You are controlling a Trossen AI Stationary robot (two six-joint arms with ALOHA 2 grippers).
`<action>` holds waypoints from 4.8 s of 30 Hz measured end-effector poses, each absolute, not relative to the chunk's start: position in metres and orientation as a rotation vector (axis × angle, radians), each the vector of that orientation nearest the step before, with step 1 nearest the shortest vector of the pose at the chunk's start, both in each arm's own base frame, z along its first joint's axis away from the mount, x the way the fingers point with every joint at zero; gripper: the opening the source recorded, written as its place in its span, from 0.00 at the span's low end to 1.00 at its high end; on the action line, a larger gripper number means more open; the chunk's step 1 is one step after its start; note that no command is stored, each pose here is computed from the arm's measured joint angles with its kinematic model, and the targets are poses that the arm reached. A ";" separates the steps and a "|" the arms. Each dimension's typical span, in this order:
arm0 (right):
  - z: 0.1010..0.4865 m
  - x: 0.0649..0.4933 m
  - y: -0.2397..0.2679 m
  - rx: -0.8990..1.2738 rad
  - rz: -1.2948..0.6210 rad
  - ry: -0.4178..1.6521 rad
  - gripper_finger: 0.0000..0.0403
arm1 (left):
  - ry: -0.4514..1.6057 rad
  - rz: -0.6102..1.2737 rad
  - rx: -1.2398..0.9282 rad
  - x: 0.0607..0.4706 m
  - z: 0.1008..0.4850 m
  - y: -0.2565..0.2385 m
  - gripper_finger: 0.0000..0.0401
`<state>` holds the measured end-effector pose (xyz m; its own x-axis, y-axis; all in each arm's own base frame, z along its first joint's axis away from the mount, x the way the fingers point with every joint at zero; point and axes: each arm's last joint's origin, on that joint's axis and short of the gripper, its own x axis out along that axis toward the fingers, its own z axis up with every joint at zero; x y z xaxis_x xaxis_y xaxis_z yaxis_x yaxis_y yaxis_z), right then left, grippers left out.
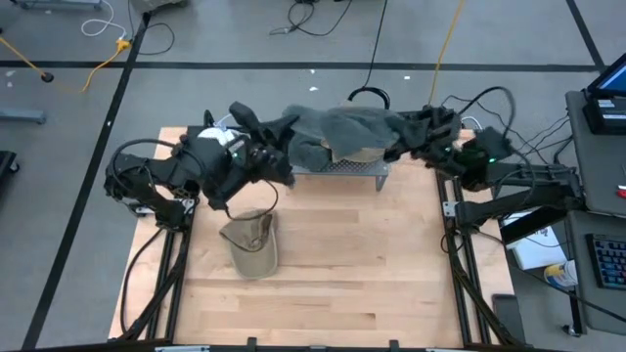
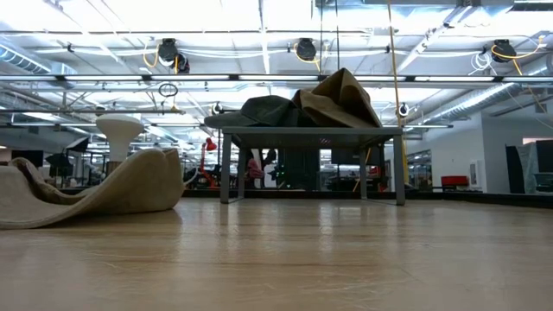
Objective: Pick & Place hat
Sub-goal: Stack the green cap on top of the green cap on the shelf
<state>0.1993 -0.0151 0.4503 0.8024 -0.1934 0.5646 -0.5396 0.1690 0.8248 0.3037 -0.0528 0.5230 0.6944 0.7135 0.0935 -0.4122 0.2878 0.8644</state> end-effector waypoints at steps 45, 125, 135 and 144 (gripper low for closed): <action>0.505 0.269 -0.183 0.168 0.005 -0.022 0.00 | 0.237 0.452 0.462 0.285 0.492 -0.114 0.10; 0.356 0.318 -0.224 0.601 -0.237 0.399 0.02 | 0.232 0.374 0.471 0.289 0.492 -0.112 0.10; 0.347 0.318 -0.224 0.589 -0.272 0.462 0.26 | 0.221 0.295 0.445 0.291 0.491 -0.112 0.10; 0.350 0.313 -0.222 0.597 -0.307 0.474 0.50 | 0.224 0.295 0.449 0.290 0.491 -0.112 0.10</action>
<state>0.3128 -0.2217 0.3504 0.8494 -0.1402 -0.5088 0.4073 0.7872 0.4631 0.2905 -0.1121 0.4910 0.9334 0.3274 -0.1469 -0.2298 0.8598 0.4561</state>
